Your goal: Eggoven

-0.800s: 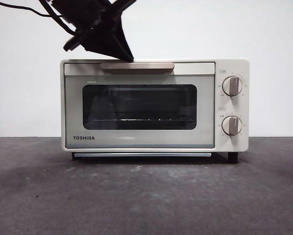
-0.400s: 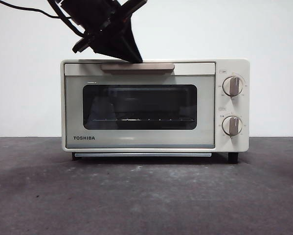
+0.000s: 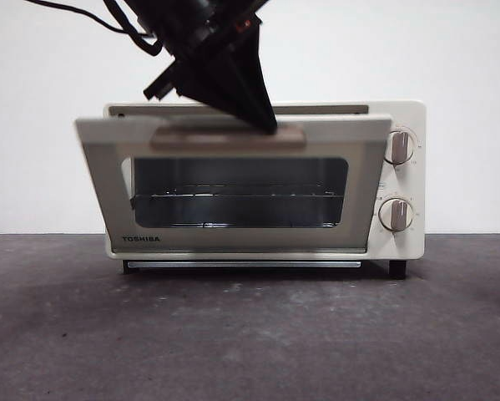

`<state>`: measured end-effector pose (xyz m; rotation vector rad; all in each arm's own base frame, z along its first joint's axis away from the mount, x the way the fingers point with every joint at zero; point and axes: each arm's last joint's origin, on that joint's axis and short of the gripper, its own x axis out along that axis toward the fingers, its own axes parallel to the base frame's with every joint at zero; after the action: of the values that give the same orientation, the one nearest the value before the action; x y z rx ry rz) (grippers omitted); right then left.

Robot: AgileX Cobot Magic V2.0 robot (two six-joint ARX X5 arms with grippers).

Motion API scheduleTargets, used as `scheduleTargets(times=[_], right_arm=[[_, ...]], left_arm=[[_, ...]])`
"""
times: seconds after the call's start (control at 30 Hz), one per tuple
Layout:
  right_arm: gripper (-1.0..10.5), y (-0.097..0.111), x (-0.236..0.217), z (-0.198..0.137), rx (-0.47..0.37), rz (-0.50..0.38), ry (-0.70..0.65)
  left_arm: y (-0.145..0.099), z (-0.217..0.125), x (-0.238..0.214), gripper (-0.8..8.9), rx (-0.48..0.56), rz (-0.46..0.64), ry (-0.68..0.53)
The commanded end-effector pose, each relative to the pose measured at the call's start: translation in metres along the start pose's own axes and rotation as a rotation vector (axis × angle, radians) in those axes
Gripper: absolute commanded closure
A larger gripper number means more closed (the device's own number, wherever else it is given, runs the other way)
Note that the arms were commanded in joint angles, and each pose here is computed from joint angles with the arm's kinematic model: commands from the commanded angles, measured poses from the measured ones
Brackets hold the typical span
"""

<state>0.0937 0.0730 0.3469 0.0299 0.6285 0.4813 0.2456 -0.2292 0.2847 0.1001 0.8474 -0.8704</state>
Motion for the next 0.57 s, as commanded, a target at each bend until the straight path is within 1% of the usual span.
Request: scheduleTargets(times=[0.03, 0.17, 0.27, 0.33, 0.43, 0.57], right_arm=[[9.4, 0.002, -0.001, 0.004, -0.01, 0.011, -0.019], [9.4, 0.002, -0.001, 0.004, -0.01, 0.011, -0.019], [9.4, 0.002, 0.001, 0.005, -0.007, 0.011, -0.015], [9.4, 0.003, 0.001, 0.005, -0.002, 0.011, -0.015], [9.4, 0.005, 0.01, 0.009, 0.0, 0.015, -0.007], [9.4, 0.014, 0.04, 0.019, 0.001, 0.092, 0.03]], left_arm=[[-0.008, -0.007, 0.013, 8.06, 0.011, 0.0, 0.068], [-0.03, -0.014, 0.014, 8.06, 0.035, -0.038, 0.117], [-0.039, -0.013, 0.005, 8.06, 0.032, -0.055, 0.095], [-0.041, -0.01, -0.01, 8.06, 0.034, -0.043, 0.051], [-0.035, -0.004, -0.049, 8.06, 0.022, 0.03, -0.049], [-0.022, -0.007, -0.124, 8.06, -0.01, 0.089, -0.214]])
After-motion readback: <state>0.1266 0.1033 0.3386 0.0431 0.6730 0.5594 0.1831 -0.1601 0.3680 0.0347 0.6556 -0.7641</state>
